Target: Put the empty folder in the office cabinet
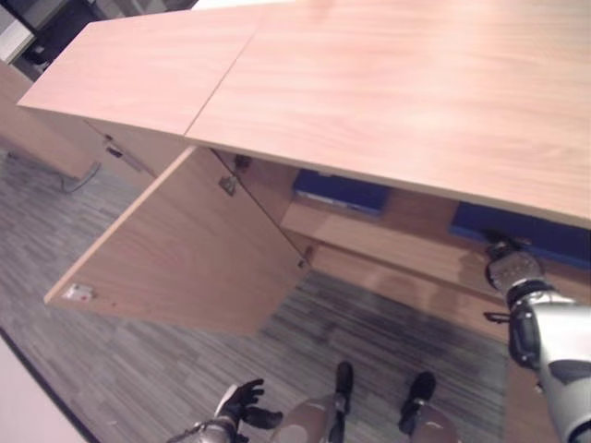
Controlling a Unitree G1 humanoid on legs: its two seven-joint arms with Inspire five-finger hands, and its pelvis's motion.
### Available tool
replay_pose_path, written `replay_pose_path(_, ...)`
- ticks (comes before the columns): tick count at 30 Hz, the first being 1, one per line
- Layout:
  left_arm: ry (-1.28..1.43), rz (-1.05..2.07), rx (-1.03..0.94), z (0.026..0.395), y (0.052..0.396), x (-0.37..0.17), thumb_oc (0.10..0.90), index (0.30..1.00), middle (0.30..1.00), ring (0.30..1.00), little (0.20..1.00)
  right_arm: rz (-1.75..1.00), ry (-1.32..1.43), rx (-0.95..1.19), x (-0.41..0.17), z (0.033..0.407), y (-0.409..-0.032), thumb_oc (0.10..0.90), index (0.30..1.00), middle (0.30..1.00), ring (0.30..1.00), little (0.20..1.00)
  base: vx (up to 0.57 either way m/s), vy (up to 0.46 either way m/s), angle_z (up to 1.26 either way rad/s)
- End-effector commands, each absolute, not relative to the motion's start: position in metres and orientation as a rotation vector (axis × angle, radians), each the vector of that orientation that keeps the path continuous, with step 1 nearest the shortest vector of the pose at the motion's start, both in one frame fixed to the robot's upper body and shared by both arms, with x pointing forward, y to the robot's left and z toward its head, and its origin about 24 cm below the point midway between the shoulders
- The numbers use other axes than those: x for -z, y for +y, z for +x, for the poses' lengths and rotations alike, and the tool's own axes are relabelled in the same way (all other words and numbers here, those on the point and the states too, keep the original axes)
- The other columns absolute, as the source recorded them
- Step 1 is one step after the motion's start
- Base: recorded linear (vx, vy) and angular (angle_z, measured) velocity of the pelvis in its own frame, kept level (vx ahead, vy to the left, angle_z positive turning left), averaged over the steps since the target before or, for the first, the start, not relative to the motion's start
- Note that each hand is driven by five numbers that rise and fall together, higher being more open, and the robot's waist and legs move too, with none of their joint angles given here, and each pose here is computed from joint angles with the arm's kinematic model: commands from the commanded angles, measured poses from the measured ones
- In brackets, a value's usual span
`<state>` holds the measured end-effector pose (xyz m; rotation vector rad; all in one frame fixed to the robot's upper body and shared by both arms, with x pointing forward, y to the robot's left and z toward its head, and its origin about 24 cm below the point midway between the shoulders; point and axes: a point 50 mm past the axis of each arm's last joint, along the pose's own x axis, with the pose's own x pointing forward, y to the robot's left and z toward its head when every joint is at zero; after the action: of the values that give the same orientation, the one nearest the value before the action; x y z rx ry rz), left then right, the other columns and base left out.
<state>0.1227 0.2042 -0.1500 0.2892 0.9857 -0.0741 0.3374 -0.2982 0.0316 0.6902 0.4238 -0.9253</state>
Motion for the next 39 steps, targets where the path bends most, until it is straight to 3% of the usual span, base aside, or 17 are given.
replay_pose_path(1,1.033,0.37,0.048,0.11,0.22,0.153,0.8,0.9,0.9,0.9,0.9,0.747,0.507,0.907,-0.008,0.334,-0.269,0.8,0.9,0.9,0.9,0.9,0.03,0.015,-0.06)
replay_pose_path(6,1.085,0.38,0.028,0.096,0.225,0.157,0.8,0.9,0.9,0.9,0.9,0.7,0.617,0.857,0.042,0.303,-0.243,0.8,0.9,0.9,0.9,0.9,0.05,-0.002,-0.05)
replay_pose_path(20,1.165,0.359,-0.033,0.067,0.236,0.161,0.8,0.9,0.9,0.9,0.9,0.711,0.579,0.711,0.082,0.261,-0.22,0.8,0.9,0.9,0.9,0.9,0.04,-0.009,-0.04)
replay_pose_path(24,1.152,0.337,-0.041,0.063,0.241,0.159,0.8,0.9,0.9,0.9,0.9,0.512,0.487,0.59,0.07,0.26,-0.236,0.8,0.9,0.9,0.9,0.9,0.0,0.03,-0.07)
replay_pose_path(25,1.104,0.296,-0.056,0.071,0.243,0.155,0.8,0.9,0.9,0.9,0.9,0.39,0.411,0.41,0.059,0.256,-0.241,0.8,0.9,0.9,0.9,0.9,-0.03,0.045,-0.03)
replay_pose_path(27,1.078,0.274,-0.04,0.074,0.246,0.152,0.8,0.9,0.9,0.9,0.9,0.257,0.351,0.299,0.05,0.247,-0.248,0.8,0.9,0.9,0.9,0.9,-0.02,0.029,0.05)
replay_pose_path(30,1.027,0.254,-0.048,0.086,0.247,0.148,0.8,0.9,0.9,0.9,0.9,0.126,0.322,0.2,0.041,0.246,-0.251,0.8,0.9,0.9,0.9,0.9,-0.08,0.028,0.03)
replay_pose_path(33,0.952,0.202,-0.063,0.104,0.251,0.141,0.8,0.9,0.9,0.9,0.9,-0.076,0.39,0.107,0.05,0.221,-0.259,0.8,0.9,0.9,0.9,0.9,-0.09,-0.008,0.55)
replay_pose_path(39,0.929,0.172,-0.121,0.116,0.262,0.137,0.8,0.9,0.9,0.9,0.9,-0.177,0.455,0.017,0.061,0.21,-0.252,0.8,0.9,0.9,0.9,0.9,-0.06,-0.096,0.75)
